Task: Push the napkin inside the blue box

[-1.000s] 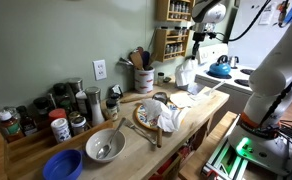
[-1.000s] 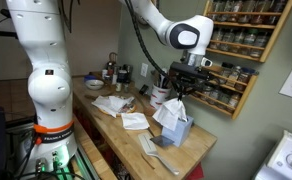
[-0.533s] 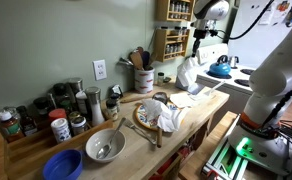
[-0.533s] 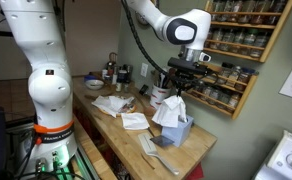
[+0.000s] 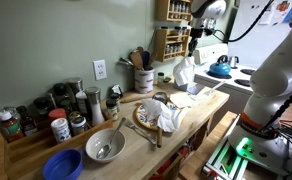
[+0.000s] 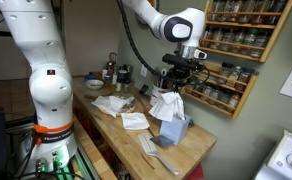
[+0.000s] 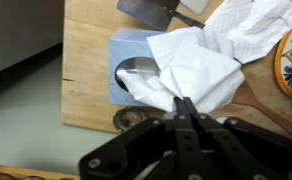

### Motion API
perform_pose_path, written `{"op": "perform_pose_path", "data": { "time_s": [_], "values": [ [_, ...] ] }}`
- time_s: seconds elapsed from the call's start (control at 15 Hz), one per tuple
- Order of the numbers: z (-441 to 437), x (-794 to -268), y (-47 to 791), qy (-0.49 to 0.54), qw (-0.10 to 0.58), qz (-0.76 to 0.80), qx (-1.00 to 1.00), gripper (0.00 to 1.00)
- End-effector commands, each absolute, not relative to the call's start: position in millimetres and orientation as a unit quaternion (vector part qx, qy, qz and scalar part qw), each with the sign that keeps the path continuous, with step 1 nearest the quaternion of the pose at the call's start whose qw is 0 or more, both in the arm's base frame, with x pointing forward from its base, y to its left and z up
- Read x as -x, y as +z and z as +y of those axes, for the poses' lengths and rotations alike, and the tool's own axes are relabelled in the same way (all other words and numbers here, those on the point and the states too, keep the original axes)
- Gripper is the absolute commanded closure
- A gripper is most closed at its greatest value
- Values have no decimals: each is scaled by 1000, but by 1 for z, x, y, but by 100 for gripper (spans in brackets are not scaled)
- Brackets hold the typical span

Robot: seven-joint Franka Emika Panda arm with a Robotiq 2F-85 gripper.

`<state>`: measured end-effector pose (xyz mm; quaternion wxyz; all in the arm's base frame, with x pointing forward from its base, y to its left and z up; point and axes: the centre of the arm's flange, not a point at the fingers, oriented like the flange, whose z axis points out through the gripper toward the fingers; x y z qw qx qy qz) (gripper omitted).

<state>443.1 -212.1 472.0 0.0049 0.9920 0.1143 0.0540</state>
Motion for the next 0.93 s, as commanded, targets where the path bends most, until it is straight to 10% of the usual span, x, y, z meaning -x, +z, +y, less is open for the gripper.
{"op": "perform_pose_path", "data": {
  "time_s": [0.0,0.87],
  "values": [
    [-201,-451,466,43,12,61,-997,100],
    [-215,-513,373,-55,44,-90,-993,100]
  ]
}}
